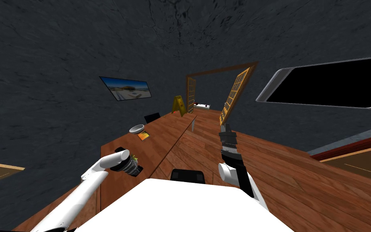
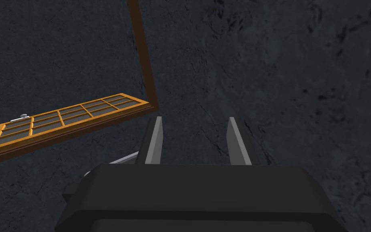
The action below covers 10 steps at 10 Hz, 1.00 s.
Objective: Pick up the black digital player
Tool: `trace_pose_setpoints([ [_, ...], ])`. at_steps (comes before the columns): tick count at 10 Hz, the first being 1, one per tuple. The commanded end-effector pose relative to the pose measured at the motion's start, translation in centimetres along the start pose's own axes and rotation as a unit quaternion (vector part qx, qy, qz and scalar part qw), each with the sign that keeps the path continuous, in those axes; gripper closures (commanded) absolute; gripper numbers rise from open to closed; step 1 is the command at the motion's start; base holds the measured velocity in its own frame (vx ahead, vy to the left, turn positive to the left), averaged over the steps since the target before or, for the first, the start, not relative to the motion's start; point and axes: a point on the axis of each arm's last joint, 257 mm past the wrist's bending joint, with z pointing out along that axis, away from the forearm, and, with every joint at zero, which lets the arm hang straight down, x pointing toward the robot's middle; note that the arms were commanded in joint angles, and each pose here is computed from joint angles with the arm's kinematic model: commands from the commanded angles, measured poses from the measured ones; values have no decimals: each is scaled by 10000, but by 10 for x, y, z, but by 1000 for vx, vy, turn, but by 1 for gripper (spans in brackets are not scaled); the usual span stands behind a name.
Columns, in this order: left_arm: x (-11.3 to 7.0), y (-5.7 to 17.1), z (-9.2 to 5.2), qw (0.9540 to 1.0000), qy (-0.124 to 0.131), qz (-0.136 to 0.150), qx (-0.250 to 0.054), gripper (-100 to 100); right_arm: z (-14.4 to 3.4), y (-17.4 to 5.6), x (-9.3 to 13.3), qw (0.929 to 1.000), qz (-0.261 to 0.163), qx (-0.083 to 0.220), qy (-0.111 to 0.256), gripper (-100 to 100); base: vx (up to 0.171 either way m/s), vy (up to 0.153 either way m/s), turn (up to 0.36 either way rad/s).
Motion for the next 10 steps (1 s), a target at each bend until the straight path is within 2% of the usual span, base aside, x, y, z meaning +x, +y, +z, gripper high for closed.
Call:
trace_pose_setpoints([
  [1,2,-14,-2,9999,115,-87,74,-100,0,0,0,10000,0,0,0,0,-82,2,-270],
  [3,-17,-10,9,9995,-42,-295,-79,-100,0,0,0,10000,1,-1,0,0,-76,3,-167],
  [4,-10,-26,3,9994,116,-333,47,-100,0,0,0,10000,0,0,0,0,-126,-13,-335],
  [6,-28,-21,12,9986,-27,-529,-89,-100,0,0,0,10000,0,0,0,0,-83,-4,-129],
  [7,-22,-37,6,9982,126,-586,39,-100,0,0,0,10000,-1,1,0,0,-93,-14,-365],
  [8,-33,-34,11,9975,44,-702,-37,-100,0,0,0,10000,1,-1,1,0,-105,-10,-221],
  [10,-45,-30,17,9964,-53,-837,-127,-100,0,0,0,10000,-1,1,0,0,-27,-1,21],
])
